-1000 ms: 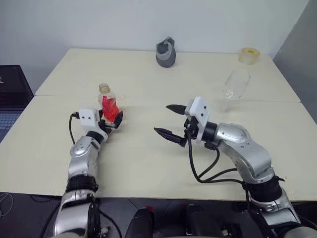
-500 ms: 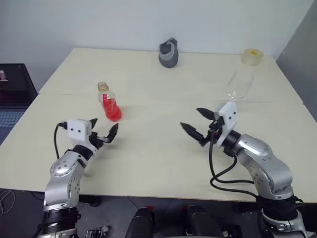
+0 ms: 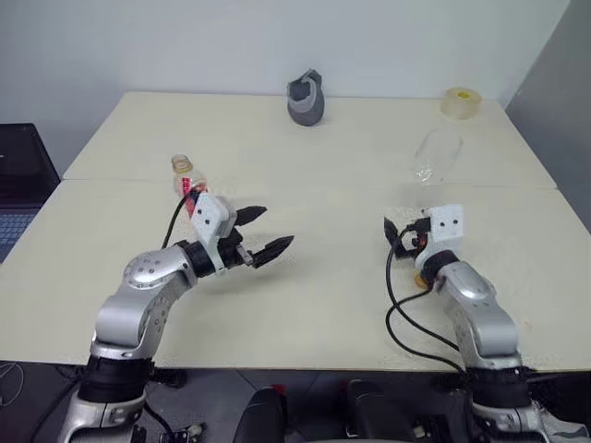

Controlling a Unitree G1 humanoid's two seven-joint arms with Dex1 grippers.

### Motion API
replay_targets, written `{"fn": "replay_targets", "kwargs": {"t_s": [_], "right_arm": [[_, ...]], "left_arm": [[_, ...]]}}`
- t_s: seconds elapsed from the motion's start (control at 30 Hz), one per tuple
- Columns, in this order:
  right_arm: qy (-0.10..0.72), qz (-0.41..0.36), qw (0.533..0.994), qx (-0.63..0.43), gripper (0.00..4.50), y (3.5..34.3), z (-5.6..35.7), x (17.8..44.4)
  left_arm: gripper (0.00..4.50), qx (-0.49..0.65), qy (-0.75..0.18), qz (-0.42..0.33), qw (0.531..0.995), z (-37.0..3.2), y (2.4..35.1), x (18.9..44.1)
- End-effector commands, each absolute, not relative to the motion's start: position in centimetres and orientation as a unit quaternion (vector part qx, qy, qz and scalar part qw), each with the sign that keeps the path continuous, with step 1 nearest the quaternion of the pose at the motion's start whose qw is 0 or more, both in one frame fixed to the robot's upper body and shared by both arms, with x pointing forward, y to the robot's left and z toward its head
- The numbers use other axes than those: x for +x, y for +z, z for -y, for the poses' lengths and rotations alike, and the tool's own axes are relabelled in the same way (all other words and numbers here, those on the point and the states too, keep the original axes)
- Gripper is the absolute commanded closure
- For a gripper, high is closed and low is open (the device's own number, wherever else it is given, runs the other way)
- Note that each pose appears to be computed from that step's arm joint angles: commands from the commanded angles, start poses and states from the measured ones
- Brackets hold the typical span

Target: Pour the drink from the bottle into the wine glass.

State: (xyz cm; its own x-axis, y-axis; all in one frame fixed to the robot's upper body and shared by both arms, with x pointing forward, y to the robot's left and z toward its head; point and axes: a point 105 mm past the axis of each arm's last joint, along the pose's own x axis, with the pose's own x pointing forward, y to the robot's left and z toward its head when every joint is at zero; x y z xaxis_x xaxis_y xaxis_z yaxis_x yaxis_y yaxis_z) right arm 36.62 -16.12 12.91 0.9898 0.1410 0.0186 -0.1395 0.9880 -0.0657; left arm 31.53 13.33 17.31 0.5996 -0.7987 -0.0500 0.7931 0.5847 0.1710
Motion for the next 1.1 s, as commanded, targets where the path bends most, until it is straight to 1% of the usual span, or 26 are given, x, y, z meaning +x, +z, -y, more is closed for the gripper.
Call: {"fn": "replay_targets", "kwargs": {"t_s": [0.03, 0.2, 0.5, 0.6, 0.67, 0.8, 0.87, 0.93, 0.97, 1.03, 1.1], "right_arm": [[0.030, 0.045, 0.998, -0.028, 0.00, 14.1, 17.6, 38.3], [-0.011, 0.047, 0.999, -0.025, 0.00, 13.8, 19.0, 40.8], [-0.021, 0.044, 0.999, -0.018, 0.00, 13.3, 18.9, 43.6], [-0.027, 0.046, 0.999, -0.013, 0.62, 13.4, 19.0, 44.1], [-0.030, 0.049, 0.998, -0.011, 1.30, 13.4, 19.0, 44.3], [-0.027, 0.061, 0.998, -0.011, 2.82, 13.8, 19.0, 44.3], [-0.017, 0.070, 0.997, -0.013, 3.47, 14.1, 18.7, 44.2], [0.000, 0.078, 0.997, -0.013, 4.23, 14.4, 18.0, 43.9], [0.017, 0.084, 0.996, -0.013, 4.38, 14.6, 17.2, 43.7], [0.056, 0.095, 0.994, -0.012, 4.37, 15.0, 15.5, 43.2], [0.113, 0.106, 0.988, -0.017, 4.37, 15.4, 13.0, 42.6]], "left_arm": [[0.02, 0.112, -0.481, 0.025, 0.869, -12.7, 18.3, 31.2], [0.02, 0.138, -0.518, 0.024, 0.844, -11.6, 18.5, 30.7], [0.02, 0.138, -0.517, 0.030, 0.844, -11.7, 18.5, 31.0], [0.00, 0.140, -0.514, 0.032, 0.846, -11.9, 18.4, 31.1], [0.00, 0.141, -0.513, 0.032, 0.846, -12.0, 18.3, 31.2], [0.00, 0.142, -0.509, 0.030, 0.849, -12.4, 18.0, 31.2], [0.00, 0.143, -0.505, 0.028, 0.851, -12.7, 17.9, 31.1], [0.00, 0.140, -0.500, 0.027, 0.854, -12.9, 17.8, 31.0], [0.00, 0.138, -0.498, 0.025, 0.856, -13.1, 17.7, 30.8], [0.00, 0.133, -0.496, 0.022, 0.858, -13.5, 17.7, 30.4], [0.00, 0.127, -0.496, 0.016, 0.859, -13.8, 17.6, 29.9]]}}
